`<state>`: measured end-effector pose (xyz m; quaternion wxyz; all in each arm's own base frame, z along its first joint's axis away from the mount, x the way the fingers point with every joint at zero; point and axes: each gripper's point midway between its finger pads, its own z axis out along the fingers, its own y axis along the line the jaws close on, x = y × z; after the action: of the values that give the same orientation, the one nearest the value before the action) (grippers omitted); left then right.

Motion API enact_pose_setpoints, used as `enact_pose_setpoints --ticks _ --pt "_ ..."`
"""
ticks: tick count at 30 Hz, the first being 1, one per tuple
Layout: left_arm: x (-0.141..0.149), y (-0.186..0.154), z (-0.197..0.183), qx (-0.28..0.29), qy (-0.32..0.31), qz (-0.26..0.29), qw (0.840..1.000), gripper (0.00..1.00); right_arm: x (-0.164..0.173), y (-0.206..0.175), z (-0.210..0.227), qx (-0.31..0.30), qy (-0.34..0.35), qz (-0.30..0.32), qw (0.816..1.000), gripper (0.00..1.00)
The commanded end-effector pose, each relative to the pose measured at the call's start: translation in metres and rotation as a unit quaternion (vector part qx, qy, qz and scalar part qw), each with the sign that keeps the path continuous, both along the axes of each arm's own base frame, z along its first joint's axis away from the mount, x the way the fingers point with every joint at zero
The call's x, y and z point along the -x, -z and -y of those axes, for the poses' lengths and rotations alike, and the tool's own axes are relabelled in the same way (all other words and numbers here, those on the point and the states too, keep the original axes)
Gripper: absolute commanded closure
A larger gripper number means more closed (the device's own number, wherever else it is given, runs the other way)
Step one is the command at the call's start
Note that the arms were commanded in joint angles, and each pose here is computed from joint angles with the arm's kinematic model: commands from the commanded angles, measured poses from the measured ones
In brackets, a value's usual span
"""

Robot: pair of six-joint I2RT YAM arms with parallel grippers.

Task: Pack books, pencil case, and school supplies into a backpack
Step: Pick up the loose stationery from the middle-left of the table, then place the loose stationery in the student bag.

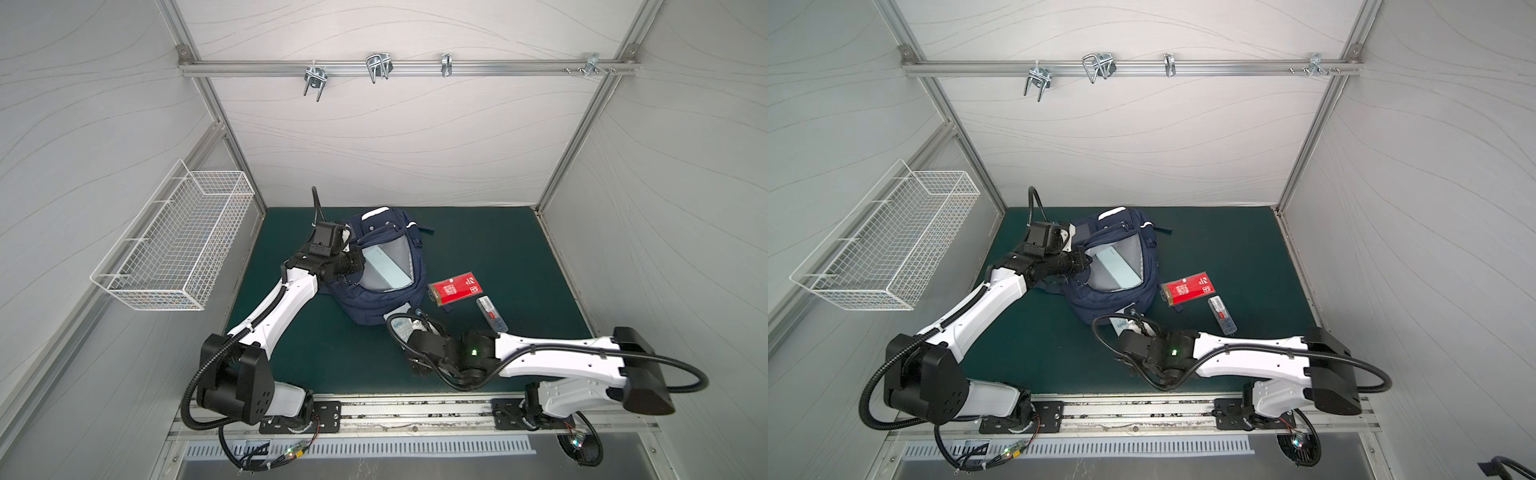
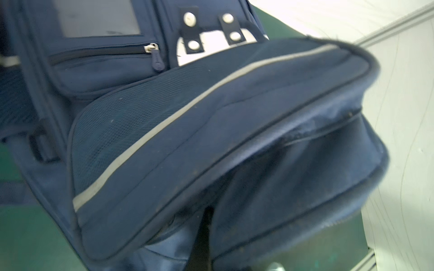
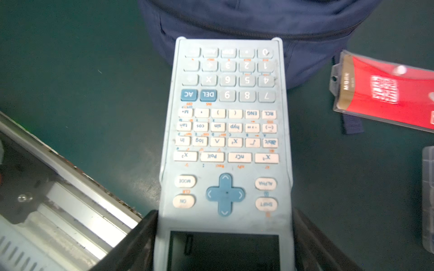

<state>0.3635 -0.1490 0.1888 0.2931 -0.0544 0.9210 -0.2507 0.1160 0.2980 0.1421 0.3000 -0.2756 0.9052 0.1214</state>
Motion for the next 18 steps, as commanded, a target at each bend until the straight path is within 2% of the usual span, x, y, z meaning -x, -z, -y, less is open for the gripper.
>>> enact_pose_setpoints --ticks 1,9,12,18 --pt "-0.006 -0.026 0.015 0.014 0.026 0.042 0.999 1.00 -0.008 -0.012 0.035 0.015 0.046 0.022 0.999 0.64" --pt "0.006 -0.025 0.030 -0.007 0.054 0.042 0.998 1.00 -0.023 -0.035 0.072 -0.008 0.087 0.023 0.996 0.64" --pt "0.015 -0.023 0.043 -0.028 0.081 0.045 0.995 1.00 -0.033 -0.043 0.074 -0.031 0.099 0.013 0.995 0.63" --pt "0.026 -0.027 0.051 -0.026 0.099 0.034 0.994 1.00 -0.052 -0.053 0.066 -0.058 0.100 -0.005 0.993 0.64"
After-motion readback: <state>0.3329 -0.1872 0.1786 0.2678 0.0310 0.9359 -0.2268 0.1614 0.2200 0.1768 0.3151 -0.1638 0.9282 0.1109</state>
